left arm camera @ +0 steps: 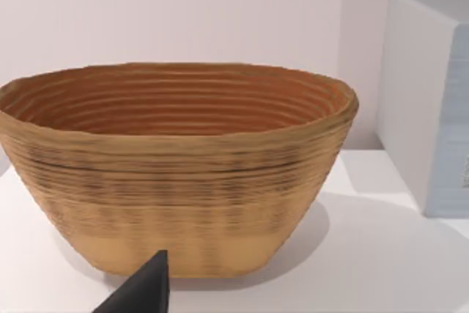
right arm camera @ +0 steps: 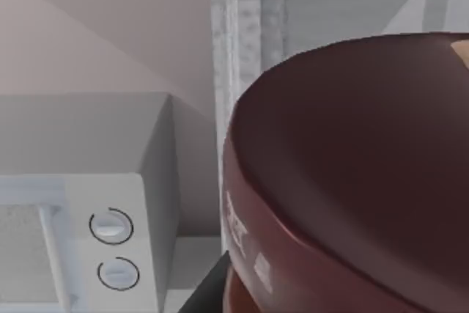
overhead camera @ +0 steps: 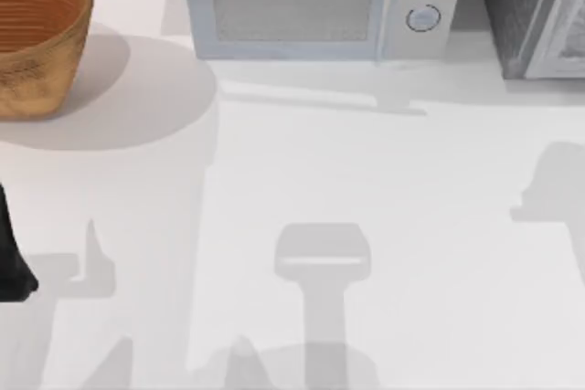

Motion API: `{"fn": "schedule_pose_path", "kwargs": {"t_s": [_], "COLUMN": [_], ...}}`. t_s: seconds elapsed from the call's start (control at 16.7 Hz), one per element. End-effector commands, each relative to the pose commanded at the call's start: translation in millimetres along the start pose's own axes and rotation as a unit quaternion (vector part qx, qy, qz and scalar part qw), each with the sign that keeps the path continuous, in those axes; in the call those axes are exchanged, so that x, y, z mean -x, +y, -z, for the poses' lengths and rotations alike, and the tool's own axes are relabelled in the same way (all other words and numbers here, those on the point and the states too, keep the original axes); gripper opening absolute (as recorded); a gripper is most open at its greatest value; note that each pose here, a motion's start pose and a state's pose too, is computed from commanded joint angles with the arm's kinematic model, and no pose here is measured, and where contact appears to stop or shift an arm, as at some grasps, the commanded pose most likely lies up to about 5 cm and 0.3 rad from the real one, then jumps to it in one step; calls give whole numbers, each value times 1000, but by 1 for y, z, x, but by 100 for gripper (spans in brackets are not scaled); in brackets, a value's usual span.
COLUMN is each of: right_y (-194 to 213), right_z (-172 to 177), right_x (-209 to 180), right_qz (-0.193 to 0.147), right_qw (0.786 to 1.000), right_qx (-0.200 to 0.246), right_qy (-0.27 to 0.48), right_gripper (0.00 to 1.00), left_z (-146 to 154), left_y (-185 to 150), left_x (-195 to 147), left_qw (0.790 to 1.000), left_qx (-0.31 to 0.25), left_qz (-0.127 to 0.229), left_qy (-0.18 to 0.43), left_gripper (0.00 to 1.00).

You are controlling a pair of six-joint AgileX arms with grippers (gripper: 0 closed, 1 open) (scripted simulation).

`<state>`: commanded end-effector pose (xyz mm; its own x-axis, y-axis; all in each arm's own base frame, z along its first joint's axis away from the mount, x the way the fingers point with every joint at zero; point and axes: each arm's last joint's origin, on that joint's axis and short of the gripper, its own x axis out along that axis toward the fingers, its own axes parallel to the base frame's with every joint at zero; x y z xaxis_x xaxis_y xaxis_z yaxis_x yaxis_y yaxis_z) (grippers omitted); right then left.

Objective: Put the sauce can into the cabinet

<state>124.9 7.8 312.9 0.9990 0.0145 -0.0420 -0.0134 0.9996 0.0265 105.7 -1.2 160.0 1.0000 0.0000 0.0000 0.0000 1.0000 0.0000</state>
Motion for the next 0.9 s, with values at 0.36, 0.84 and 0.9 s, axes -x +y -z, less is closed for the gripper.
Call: {"fn": "schedule_pose_path", "kwargs": {"t_s": [0.36,0.84,0.9], "right_y": [16,40,42], "right_z": [-127,-213,-217], "right_x": [-45,-104,-108], "right_qz": [8,6,5], "right_qw": [1000,1000,1000], "right_qx": [2,11,12], "right_qy": [-5,-19,-19], "right_gripper": [0,0,0], "left_z": [0,0,0], "left_y": [0,0,0], "left_x": [0,0,0], "left_qw": [1000,1000,1000], "left_qx": [0,0,0], "left_qz": [0,0,0], "left_qy": [0,0,0], "left_gripper": [100,100,100]}}
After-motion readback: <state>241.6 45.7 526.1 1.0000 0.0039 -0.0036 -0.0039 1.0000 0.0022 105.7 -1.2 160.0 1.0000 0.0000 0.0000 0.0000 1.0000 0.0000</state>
